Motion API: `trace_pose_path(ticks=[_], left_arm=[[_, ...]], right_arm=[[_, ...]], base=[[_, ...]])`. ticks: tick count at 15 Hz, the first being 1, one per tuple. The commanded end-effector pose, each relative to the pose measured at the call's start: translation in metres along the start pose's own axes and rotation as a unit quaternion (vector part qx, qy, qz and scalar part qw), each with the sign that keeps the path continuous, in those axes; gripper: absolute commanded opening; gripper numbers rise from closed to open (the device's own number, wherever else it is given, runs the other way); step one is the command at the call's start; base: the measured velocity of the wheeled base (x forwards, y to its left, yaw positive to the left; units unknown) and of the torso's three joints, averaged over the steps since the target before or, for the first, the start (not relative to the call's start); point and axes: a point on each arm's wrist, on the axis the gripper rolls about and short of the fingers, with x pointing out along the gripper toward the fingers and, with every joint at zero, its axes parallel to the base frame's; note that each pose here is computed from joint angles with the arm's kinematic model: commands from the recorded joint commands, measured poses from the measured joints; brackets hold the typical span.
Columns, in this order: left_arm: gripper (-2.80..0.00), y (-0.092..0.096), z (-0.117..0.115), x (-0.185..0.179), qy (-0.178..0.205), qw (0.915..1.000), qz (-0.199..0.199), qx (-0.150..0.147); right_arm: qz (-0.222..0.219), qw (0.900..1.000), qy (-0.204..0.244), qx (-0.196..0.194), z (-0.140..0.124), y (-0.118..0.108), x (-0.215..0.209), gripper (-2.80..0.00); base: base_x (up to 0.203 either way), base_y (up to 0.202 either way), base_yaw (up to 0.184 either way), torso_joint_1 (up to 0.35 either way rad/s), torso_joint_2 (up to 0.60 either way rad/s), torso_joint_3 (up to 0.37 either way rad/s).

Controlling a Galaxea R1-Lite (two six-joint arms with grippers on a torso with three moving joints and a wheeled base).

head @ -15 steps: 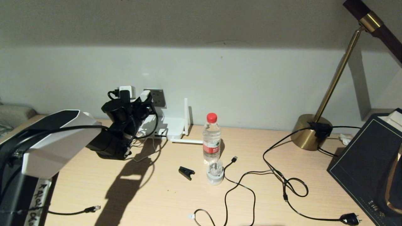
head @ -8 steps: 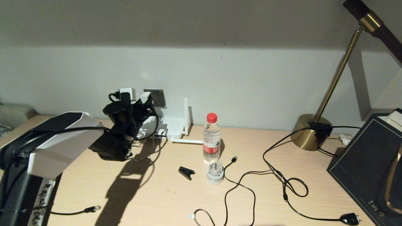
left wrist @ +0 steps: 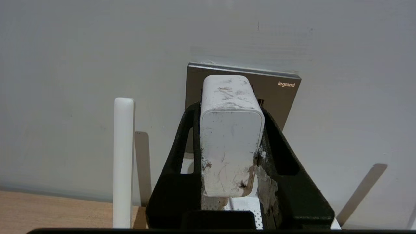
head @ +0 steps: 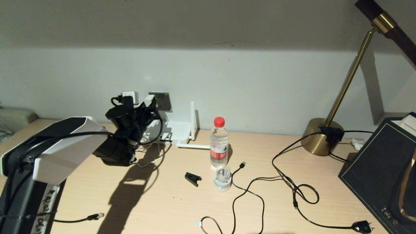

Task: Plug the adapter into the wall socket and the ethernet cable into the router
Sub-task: Align plug and socket

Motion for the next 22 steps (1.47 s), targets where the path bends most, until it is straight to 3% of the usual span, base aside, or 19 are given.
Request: trace_pose_path(ticks=[1, 8, 22], left_arm=[[-2.80, 0.000, -0.002, 0.001, -0.004, 1.0000, -0.001, -0.001], [-2.80, 0.001, -0.019, 0.003, 0.006, 0.9999, -0.014, -0.006], [-2.80, 0.004, -0.032, 0.011, 0.000, 0.9999, -0.013, -0.005]], right_arm=[[0.000, 1.000, 0.003, 0.000, -0.001, 0.000, 0.000, -2.80], [0.000, 1.000, 0.003, 0.000, -0.001, 0.000, 0.000, -2.80], [0.000, 1.000, 0.003, 0.000, -0.001, 0.000, 0.000, -2.80]], base=[[0.000, 0.000, 0.000, 0.000, 0.00, 0.000], [0.000, 0.000, 0.000, 0.000, 0.00, 0.000], [0.000, 0.000, 0.000, 0.000, 0.00, 0.000]])
